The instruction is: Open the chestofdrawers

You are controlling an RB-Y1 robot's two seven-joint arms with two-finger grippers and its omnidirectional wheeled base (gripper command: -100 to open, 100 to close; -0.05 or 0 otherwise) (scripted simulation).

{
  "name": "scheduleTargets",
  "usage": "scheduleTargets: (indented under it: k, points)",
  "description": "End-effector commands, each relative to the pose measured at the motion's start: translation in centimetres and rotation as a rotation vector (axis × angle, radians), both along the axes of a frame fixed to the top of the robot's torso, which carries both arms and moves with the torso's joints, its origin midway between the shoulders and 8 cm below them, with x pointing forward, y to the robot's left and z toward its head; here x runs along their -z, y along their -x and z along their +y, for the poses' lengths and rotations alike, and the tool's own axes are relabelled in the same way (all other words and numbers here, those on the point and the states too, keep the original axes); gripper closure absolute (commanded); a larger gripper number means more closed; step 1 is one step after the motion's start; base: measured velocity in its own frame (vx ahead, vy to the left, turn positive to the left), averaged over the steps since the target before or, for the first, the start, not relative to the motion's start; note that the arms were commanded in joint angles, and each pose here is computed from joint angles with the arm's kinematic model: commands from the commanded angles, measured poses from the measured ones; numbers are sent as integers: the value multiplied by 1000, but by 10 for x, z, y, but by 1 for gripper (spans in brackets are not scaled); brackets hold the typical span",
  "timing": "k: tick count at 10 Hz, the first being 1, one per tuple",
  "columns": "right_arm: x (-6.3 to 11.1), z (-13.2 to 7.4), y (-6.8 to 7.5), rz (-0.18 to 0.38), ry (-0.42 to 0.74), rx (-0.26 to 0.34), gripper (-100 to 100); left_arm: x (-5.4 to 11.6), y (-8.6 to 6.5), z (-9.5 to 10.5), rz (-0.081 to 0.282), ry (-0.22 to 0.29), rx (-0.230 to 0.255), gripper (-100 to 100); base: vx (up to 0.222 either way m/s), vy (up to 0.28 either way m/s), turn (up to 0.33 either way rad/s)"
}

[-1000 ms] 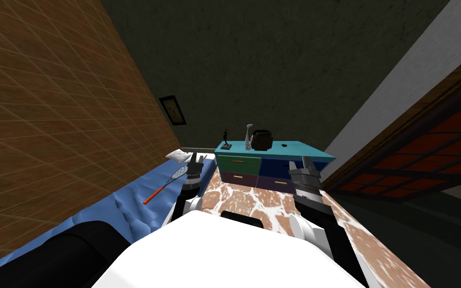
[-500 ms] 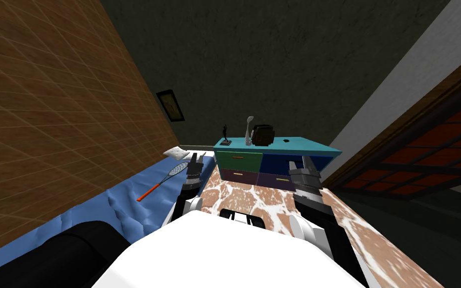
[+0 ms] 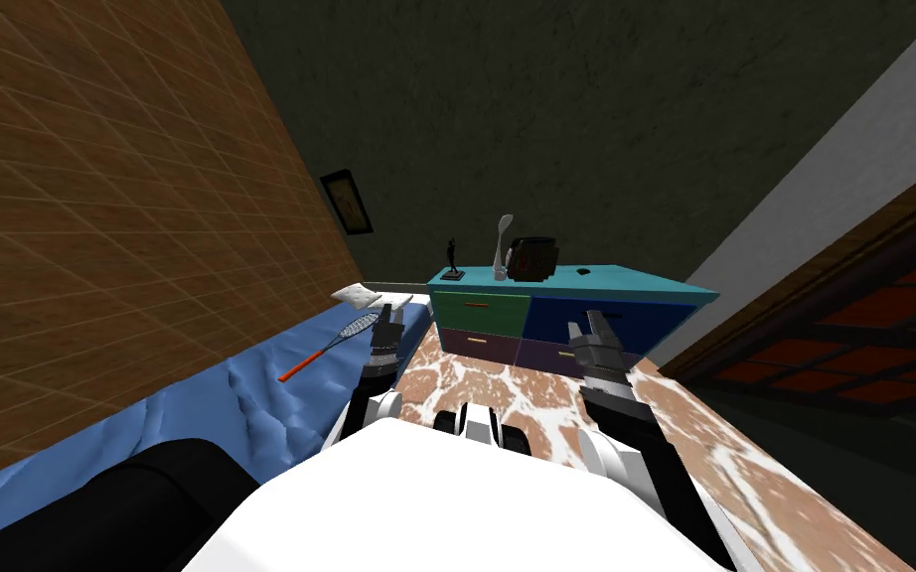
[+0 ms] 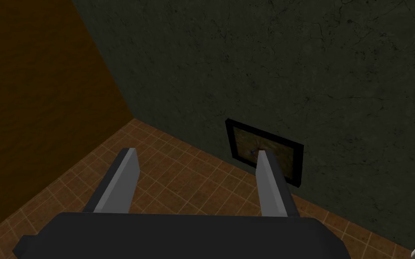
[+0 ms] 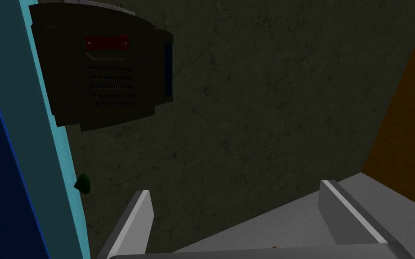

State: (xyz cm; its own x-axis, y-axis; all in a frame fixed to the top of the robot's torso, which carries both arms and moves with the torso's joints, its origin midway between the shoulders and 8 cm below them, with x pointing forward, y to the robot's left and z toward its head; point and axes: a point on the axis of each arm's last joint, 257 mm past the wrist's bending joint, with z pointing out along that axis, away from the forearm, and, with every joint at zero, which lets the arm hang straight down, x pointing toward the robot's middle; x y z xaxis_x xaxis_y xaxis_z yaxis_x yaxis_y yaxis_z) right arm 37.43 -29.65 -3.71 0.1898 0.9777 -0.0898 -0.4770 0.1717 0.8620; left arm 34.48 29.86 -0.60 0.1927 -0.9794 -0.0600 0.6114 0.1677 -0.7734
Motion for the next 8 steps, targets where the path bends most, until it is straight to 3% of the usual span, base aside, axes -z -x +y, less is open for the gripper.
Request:
scheduleTargets:
  k: [1,3,4,7,8]
  points:
    - [33,6,-17,113,105,-7,-100,0,0,0,0,0,0,0,-38,22,223]
    - [68,9,-31,221,197,1,-100,0,0,0,0,0,0,0,-40,34,313]
    - [69,9,-31,224,197,1,-100,0,0,0,0,0,0,0,-26,25,143]
    - [127,9,-47,398,350,25,-100,0,0,0,0,0,0,0,-34,29,350]
    - [137,6,-47,426,354,29,-100,0,0,0,0,0,0,0,-20,31,147]
